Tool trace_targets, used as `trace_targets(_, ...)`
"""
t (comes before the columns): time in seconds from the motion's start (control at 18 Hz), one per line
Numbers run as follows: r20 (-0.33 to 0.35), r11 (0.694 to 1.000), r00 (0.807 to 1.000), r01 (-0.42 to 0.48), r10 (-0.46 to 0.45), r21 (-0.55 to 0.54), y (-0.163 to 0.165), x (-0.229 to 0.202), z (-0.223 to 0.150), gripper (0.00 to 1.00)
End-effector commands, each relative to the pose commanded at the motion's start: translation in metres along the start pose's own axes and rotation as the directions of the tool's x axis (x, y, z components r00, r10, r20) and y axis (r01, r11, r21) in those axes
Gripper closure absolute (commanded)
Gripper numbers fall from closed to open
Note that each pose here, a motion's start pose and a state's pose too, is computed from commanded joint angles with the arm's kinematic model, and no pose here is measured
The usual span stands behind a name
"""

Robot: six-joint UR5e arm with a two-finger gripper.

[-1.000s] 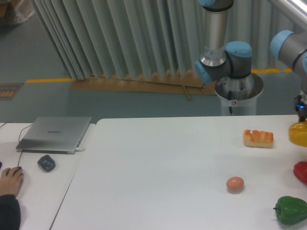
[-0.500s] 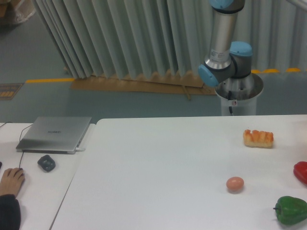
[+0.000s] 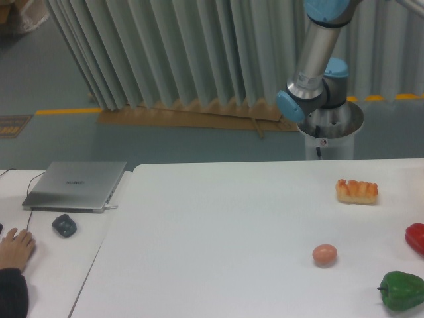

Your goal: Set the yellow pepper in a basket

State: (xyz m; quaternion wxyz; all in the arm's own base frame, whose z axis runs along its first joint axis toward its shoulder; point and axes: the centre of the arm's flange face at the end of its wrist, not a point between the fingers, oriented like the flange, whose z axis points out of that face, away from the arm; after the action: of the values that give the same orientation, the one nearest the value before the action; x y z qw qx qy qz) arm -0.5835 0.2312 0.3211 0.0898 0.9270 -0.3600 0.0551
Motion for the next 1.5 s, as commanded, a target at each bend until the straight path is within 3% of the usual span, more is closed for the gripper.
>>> trace_targets(0.06,0.000,1.000,1.000,-0.003,0.003,-0.001,-0.002,-0.001,0.000,0.47)
trace_targets(0.11,0.001,1.000,1.000,-0.004,0.004,-0.001,-0.003,-0.001,0.000,0.39)
trace_targets(0.17,0.002,1.000,1.000,-0.006,0.006,-0.002,-0.003,-0.001,0.000,0.15)
trace_targets(0.22,0.002,1.000,1.000,-0.006,0.006,-0.002,-0.004,-0.001,0.000,0.00)
trace_targets(0.78,0.052,1.000,0.999,0.012,-0.012,-0.010,-0.023,0.006,-0.034,0.00)
trace_targets(0.94,0.072,0.996,0.994,0.079,-0.081,0.043,-0.059,0.008,-0.054,0.00)
trace_targets(1.11,0.100,0.994,0.989,0.106,-0.109,0.031,-0.107,0.009,-0.079,0.00)
trace_targets(1.33,0.097,0.970,0.966,0.238,-0.241,0.046,-0.159,0.009,-0.093,0.00)
trace_targets(1.5,0.087,0.979,0.975,0.200,-0.204,0.045,-0.186,0.018,-0.101,0.00)
